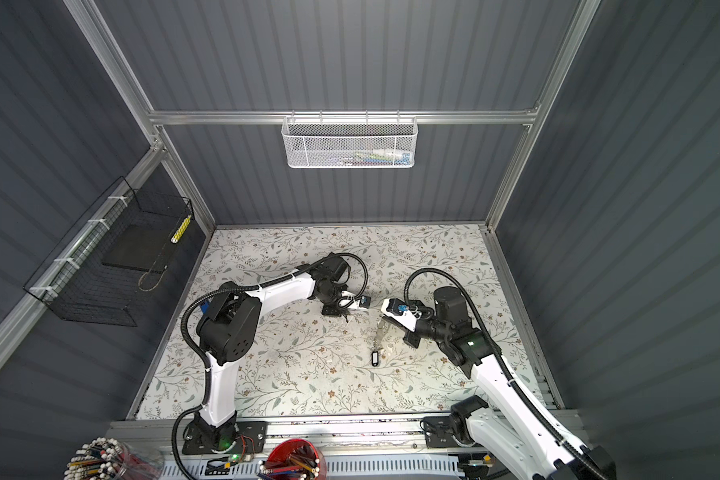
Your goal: Put the keys on the keyring
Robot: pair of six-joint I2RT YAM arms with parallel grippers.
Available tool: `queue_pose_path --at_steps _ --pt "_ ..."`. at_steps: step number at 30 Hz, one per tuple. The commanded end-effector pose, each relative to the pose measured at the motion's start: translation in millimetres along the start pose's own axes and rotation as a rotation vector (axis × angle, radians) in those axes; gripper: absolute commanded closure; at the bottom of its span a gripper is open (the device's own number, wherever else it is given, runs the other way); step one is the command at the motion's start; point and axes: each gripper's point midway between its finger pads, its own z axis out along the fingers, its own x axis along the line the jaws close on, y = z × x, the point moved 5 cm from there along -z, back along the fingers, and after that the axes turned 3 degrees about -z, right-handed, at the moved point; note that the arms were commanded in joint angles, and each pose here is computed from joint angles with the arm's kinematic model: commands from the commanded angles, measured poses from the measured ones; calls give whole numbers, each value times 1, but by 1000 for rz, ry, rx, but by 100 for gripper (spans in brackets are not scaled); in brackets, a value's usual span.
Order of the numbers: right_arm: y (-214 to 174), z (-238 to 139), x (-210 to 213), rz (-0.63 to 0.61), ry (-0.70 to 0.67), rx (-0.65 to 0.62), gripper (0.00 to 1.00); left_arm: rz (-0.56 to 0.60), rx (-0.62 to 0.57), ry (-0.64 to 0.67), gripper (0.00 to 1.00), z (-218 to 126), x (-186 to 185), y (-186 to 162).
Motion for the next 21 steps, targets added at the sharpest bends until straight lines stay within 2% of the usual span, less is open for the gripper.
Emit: queue_pose_path --at_steps 1,10,21 --pt "13 -2 -5 -33 -13 -33 100 2 -40 20 76 -18 5 7" --pt "13 -2 -6 -34 -13 -32 100 16 -4 -19 78 -12 -1 0" --pt "12 -2 -5 -33 -11 -29 100 16 11 -36 85 -6 -3 -4"
